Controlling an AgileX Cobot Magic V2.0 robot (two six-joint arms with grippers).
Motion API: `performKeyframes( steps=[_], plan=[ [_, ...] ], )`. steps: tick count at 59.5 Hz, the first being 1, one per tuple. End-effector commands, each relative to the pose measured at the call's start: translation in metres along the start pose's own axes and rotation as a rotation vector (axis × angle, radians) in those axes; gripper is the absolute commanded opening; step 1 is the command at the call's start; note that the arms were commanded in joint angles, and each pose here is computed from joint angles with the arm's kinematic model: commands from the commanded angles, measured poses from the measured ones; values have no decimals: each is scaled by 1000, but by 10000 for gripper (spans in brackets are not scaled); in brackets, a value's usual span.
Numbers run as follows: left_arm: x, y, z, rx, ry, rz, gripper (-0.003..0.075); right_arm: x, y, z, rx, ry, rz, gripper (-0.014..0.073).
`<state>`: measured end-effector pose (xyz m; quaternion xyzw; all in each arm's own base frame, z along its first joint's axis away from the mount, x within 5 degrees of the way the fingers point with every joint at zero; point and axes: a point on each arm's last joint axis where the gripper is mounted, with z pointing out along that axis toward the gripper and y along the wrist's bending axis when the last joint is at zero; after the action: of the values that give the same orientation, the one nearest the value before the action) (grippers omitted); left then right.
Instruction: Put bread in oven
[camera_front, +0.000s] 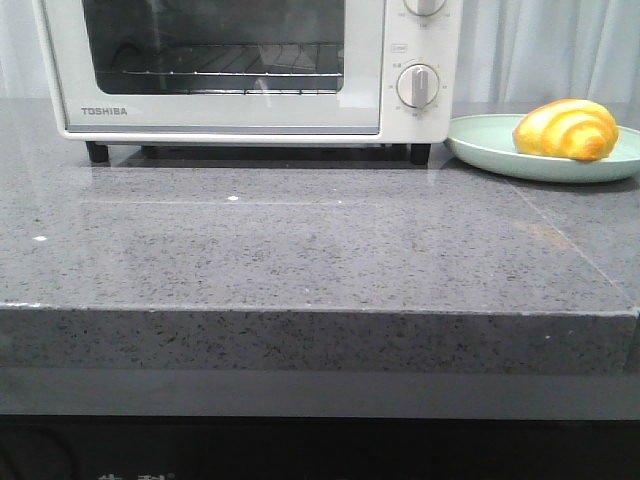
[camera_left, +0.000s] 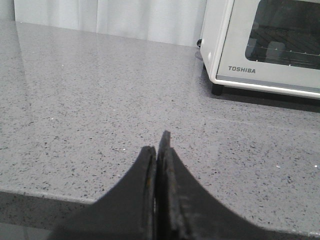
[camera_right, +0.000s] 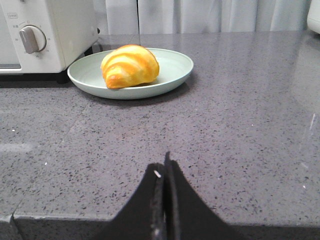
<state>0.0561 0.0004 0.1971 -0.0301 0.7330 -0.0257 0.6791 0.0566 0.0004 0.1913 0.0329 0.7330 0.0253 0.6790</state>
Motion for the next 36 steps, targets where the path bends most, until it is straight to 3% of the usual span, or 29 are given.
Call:
performKeyframes(
  steps=[1,25,36],
  plan=[
    [-7,-1,-1,13,-100,-18,-20,-10,-1,-2,11,-102,-11,-66],
    [-7,-1,-2,13,-106,-18,-20,-18,-1,-4,19,-192,-11,-66],
    [-22,-2,-4,30,-237,-41,-20,-31,-1,-7,25,-296,-10,-66]
  ],
)
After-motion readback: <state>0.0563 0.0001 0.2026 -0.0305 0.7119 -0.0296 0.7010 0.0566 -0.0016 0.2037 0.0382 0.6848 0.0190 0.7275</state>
